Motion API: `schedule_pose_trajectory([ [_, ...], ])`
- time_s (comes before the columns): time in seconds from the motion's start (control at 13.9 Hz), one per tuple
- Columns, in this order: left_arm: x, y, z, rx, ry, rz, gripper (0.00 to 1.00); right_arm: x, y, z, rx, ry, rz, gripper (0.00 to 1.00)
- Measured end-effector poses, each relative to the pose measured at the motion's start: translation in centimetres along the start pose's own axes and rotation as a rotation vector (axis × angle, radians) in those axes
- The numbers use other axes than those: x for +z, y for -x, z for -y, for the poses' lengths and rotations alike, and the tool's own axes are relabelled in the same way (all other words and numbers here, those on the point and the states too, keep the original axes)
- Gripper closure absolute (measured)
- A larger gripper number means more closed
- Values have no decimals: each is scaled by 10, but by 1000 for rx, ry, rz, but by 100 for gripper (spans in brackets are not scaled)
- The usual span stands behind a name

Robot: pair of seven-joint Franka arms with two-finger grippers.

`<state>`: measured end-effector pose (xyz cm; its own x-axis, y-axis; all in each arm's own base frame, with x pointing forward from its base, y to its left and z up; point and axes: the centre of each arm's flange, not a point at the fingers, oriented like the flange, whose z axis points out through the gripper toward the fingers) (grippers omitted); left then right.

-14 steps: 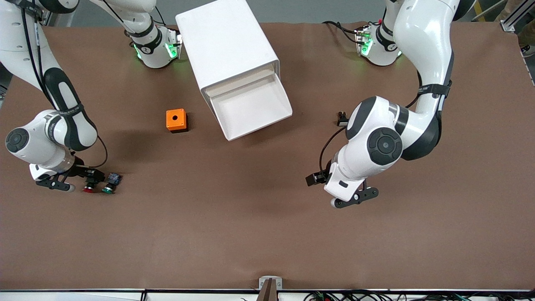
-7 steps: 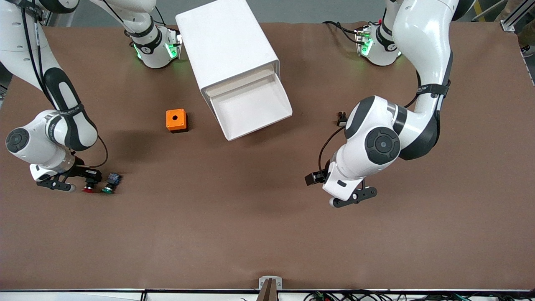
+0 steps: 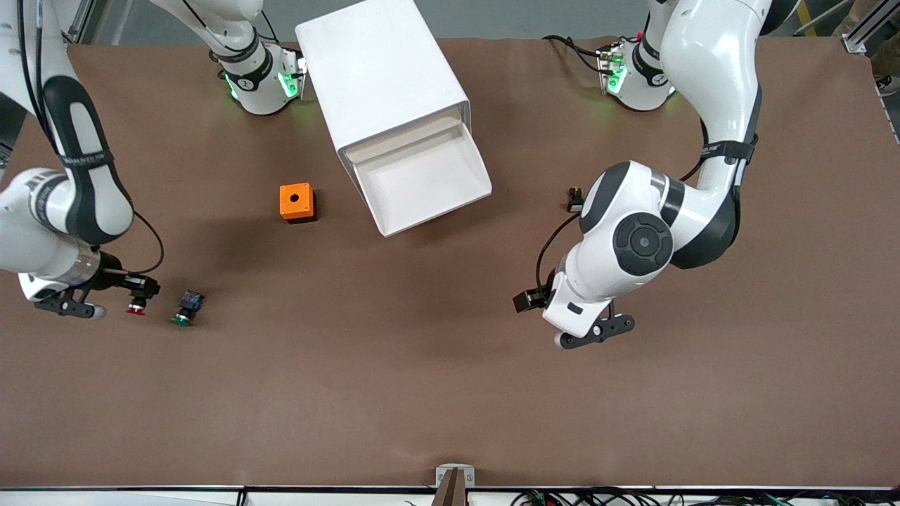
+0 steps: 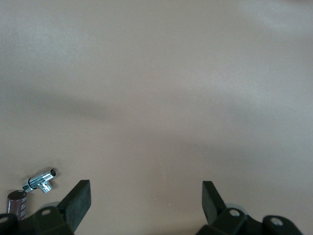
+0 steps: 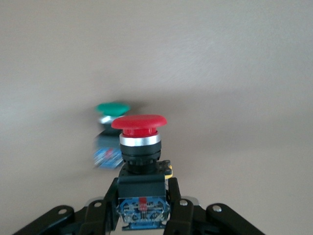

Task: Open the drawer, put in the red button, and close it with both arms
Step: 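Lift the red button and carry it toward the open drawer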

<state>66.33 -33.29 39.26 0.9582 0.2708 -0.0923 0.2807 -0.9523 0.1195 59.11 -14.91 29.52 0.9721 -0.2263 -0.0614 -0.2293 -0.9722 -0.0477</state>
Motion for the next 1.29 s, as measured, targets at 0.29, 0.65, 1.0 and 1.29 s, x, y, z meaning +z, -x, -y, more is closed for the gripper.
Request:
schedule_pose_trajectory([
  [0.29,0,1,-1,1,0,0,0,-106,43,82,127,-14,46,59],
  [0.65,1,2,-2,4,0,1,0,-190,122,218,365,-6,44,59],
  [1.0,6,18,-18,34,-4,11,0,-191,204,355,551,0,25,59],
  [1.29,19,36,-31,64,-20,30,0,-181,254,425,624,-41,-2,59],
])
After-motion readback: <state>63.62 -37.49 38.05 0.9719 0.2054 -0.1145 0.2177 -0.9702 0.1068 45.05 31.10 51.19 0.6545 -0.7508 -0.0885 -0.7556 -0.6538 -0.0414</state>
